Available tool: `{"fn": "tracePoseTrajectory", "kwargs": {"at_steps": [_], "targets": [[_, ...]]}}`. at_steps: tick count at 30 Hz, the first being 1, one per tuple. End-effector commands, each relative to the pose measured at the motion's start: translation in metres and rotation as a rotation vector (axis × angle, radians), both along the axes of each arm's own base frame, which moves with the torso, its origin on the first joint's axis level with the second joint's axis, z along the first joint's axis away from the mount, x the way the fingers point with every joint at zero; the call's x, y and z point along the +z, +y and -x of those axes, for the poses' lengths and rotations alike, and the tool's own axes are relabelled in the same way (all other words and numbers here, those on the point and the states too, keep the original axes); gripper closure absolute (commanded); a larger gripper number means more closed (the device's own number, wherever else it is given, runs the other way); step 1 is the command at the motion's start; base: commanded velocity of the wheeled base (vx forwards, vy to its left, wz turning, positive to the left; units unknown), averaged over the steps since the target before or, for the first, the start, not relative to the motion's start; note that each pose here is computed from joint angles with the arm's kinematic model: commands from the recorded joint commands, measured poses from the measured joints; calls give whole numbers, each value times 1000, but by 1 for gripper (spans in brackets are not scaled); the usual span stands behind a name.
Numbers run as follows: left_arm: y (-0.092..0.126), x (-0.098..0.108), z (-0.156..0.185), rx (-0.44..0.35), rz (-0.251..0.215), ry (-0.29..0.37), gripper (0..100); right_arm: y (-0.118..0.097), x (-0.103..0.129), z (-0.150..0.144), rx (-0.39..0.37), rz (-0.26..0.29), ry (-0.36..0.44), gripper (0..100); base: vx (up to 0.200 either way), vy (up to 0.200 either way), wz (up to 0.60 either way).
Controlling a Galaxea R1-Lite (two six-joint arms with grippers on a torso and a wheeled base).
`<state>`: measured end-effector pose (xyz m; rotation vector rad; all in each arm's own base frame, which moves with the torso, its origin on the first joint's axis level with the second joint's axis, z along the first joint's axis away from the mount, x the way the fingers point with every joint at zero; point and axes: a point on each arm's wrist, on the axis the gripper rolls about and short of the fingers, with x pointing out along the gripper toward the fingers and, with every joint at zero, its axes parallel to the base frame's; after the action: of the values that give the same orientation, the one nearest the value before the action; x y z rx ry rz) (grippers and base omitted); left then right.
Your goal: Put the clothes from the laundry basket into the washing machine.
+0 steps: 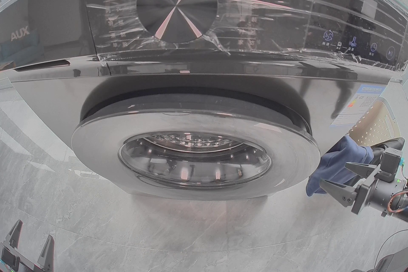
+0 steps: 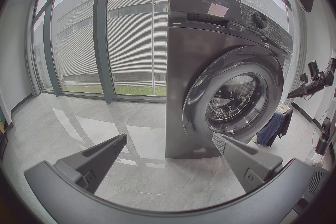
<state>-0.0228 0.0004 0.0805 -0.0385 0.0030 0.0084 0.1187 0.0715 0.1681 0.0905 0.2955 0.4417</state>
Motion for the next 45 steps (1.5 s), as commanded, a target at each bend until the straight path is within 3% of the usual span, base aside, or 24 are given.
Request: {"fn": "tracePoseTrajectory", "kwargs": {"at_steps": [1,7,15,21,28,33,45], "targets": [[0,-4,0,-1,0,0,0,21,1,-25,11,20,38,0,0,0,0],[0,-4,0,1,1,0,0,34,-3,-40,28,50,54,0,0,0,0],[0,-4,0,1,0,0,0,48,-9,-57,57,29,26,0,0,0,0],[0,-4,0,1,0,0,0,58,-13,-52,136,18,28,0,0,0,0],[0,-4,0,1,-3,0,0,48,-21,-37,142,39,52,0,0,0,0],[0,-4,0,-1,-3,0,0,37,-22,-23,144,34,44,0,-200,0,0],[0,-4,0,-1,-3,0,0,43,-13,-44,106,39,12,0,-50,0,0]]}}
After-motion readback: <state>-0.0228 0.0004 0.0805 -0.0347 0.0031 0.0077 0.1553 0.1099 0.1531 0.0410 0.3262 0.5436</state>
